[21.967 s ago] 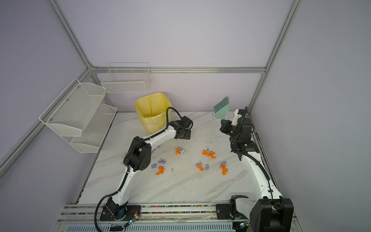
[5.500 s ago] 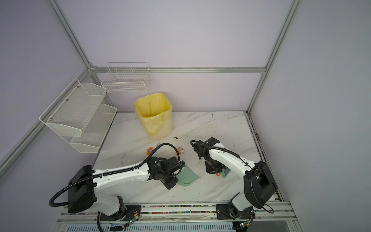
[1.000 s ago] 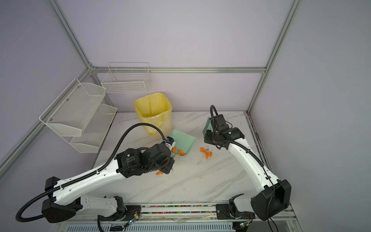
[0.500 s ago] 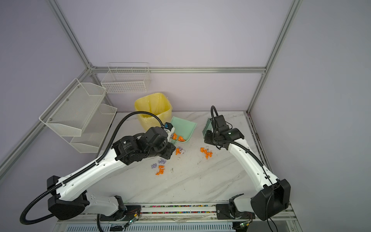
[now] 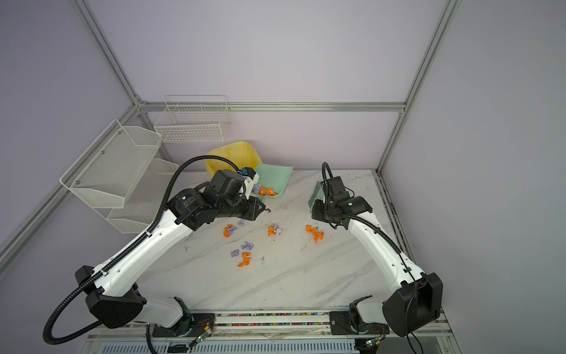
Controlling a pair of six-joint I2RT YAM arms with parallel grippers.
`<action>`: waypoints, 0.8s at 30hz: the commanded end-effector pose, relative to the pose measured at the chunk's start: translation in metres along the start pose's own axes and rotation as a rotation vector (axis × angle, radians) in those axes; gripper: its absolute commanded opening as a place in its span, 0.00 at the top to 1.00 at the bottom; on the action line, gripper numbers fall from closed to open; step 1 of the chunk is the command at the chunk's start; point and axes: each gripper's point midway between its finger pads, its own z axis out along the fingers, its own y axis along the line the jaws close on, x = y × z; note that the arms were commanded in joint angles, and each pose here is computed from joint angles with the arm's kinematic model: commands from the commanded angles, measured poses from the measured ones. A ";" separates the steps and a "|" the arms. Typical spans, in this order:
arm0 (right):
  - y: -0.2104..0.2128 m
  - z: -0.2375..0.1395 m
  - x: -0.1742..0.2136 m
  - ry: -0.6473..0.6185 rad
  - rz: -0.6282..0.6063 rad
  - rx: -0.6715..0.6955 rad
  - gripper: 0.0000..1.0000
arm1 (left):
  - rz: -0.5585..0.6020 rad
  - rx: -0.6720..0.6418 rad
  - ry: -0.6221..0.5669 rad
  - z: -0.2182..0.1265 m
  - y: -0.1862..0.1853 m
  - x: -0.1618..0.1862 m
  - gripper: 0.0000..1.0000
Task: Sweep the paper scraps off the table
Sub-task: 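Carry the loaded dustpan with the left gripper up to the yellow bin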
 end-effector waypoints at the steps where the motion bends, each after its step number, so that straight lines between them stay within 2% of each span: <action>1: 0.002 -0.008 -0.006 -0.039 -0.014 -0.022 1.00 | -0.012 0.147 -0.156 -0.041 -0.023 -0.052 0.92; 14: 0.007 -0.009 -0.006 -0.042 -0.015 -0.055 1.00 | -0.193 0.289 -0.218 -0.049 0.011 -0.092 0.92; 24: 0.007 -0.009 -0.004 -0.041 -0.015 -0.058 1.00 | -0.416 0.502 -0.238 -0.041 0.049 -0.113 0.92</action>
